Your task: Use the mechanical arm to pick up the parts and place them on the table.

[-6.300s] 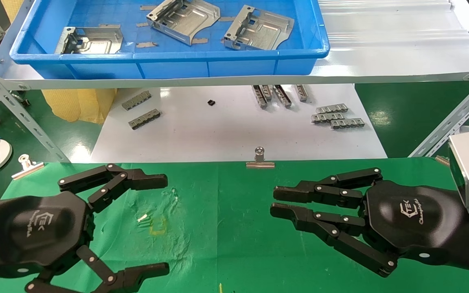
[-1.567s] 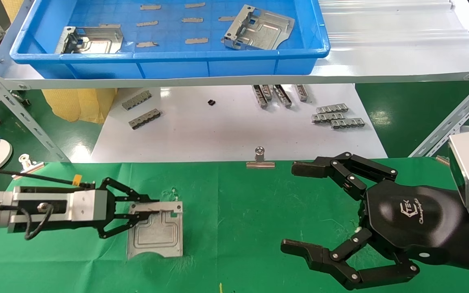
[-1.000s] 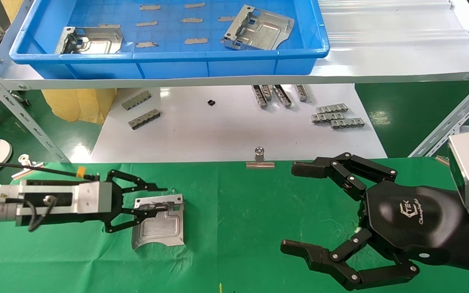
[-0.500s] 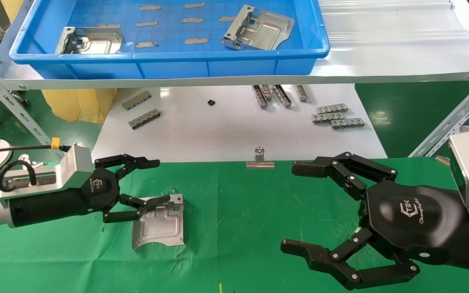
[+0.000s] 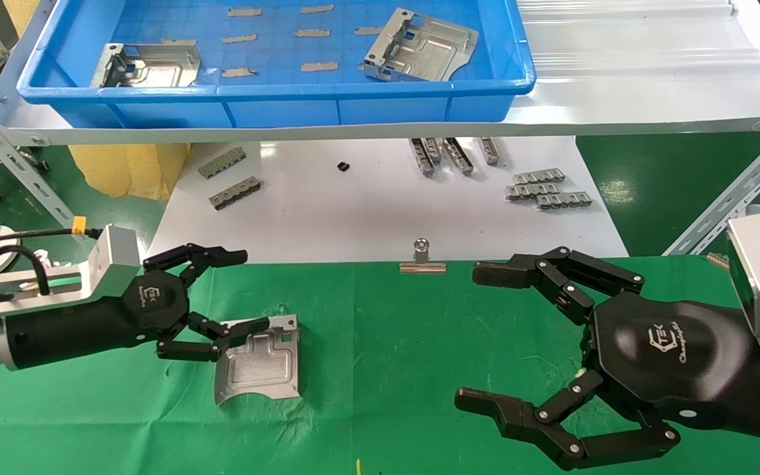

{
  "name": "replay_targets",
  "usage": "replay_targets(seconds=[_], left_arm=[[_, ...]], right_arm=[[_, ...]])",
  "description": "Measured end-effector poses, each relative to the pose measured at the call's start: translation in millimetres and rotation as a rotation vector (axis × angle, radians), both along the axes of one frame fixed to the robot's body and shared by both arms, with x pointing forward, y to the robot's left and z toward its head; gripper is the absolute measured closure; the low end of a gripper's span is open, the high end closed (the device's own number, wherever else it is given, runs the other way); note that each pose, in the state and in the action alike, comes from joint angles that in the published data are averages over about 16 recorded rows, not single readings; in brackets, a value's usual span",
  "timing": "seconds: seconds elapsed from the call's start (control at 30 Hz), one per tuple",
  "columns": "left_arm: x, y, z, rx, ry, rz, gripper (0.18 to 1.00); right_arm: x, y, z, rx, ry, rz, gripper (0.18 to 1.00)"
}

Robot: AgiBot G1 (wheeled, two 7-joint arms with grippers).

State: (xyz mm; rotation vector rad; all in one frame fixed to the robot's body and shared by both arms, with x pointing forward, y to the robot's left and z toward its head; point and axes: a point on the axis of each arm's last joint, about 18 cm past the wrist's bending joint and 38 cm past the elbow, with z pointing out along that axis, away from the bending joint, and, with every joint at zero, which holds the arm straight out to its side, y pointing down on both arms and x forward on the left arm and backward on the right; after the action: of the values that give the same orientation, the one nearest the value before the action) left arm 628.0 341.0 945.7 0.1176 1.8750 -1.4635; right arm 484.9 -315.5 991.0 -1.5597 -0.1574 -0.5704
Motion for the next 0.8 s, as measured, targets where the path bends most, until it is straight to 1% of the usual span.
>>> replay_targets(seconds=[0.2,0.4,0.8], left_arm=[[-9.4,-2.4,6.0,-0.034,0.004,-0.027,0.204],[-21.2,-5.0,12.5,-0.064,0.009,-0.056,0.186],[-50.7,-11.5,25.5,-0.108,0.024,-0.119,0.183]], right_arm=[[0.0,0.0,0.0,0.000,0.000,0.000,0.179],[0.0,0.0,0.0,0.000,0.000,0.000,0.179],[0.0,0.0,0.0,0.000,0.000,0.000,0.179]])
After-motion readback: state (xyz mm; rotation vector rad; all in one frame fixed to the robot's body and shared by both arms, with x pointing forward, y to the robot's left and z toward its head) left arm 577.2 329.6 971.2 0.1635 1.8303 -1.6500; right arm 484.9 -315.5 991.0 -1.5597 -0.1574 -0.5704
